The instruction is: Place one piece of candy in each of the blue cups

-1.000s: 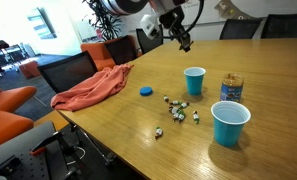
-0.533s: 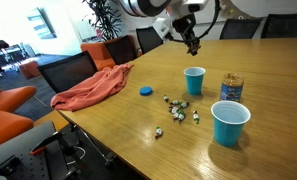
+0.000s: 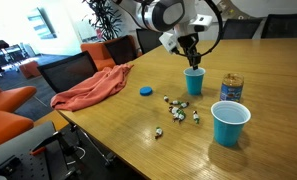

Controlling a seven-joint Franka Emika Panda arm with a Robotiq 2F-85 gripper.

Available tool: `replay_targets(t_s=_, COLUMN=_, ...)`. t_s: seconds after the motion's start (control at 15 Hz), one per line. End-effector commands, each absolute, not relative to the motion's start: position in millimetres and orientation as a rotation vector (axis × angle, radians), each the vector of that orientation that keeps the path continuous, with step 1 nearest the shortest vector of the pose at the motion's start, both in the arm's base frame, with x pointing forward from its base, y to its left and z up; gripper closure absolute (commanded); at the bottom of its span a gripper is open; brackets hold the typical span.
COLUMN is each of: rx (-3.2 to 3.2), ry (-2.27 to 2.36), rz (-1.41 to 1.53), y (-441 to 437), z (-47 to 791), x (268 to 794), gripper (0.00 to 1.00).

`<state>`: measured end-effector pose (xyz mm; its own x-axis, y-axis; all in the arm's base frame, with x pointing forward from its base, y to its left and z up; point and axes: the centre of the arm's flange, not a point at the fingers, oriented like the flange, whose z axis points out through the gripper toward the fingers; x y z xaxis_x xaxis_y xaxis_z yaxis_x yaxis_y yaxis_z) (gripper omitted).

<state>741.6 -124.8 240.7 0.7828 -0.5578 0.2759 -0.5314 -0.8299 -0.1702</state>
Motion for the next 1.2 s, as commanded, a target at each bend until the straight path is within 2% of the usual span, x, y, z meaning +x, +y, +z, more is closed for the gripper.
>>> replay_targets(t_s=0.0, rx=-2.868, ry=0.867, rz=-0.452, y=-124, z=249, x=746, gripper=0.32)
replay_targets(t_s=0.2, rx=-2.886, ry=0.842, rz=-0.434, y=-119, z=274, x=713, gripper=0.08)
replay_targets(t_s=0.33, rx=-2.894, ry=0.822, rz=-0.420, y=-116, z=295, x=684, gripper=0.00)
replay_targets(t_s=1.13, rx=-3.015, ry=0.789, rz=-0.374, y=-113, z=351, x=529, gripper=0.00)
